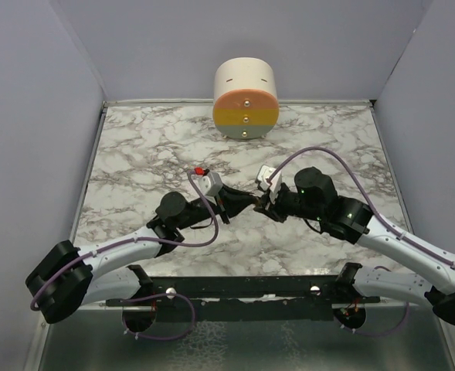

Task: Lock with the key
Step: Lock the lock.

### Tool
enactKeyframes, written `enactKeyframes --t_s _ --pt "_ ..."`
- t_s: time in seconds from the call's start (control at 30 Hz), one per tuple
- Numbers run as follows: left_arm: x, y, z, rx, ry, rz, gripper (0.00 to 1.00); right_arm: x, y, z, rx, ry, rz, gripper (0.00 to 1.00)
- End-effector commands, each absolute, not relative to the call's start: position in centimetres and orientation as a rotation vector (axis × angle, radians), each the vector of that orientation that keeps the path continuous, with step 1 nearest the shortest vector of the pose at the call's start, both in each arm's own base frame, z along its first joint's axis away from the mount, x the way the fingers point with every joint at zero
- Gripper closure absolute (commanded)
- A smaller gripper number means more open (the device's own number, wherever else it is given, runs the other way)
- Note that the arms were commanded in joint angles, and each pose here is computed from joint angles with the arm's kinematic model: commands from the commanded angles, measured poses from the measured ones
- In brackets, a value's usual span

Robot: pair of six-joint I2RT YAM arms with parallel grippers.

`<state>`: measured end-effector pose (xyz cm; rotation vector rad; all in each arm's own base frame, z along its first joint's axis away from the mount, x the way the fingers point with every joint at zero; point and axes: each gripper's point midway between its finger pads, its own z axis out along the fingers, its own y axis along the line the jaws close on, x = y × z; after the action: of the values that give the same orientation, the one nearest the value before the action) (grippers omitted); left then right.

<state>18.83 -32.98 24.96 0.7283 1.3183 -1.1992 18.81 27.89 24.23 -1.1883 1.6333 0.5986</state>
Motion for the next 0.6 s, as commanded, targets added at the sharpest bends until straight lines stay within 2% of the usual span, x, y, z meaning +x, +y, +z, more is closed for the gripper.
enactKeyframes --t_s 0.0,0.57 --pt "9.6 -32.9 10.6 1.069 1.896 -1.378 1.00 12.9 27.1 57.2 -0.682 0.388 0.774 0.98" --pt "9.9 -34.6 17.5 1.020 1.726 -1.461 1.00 10.4 23.1 55.9 -0.476 0.074 0.683 0.98"
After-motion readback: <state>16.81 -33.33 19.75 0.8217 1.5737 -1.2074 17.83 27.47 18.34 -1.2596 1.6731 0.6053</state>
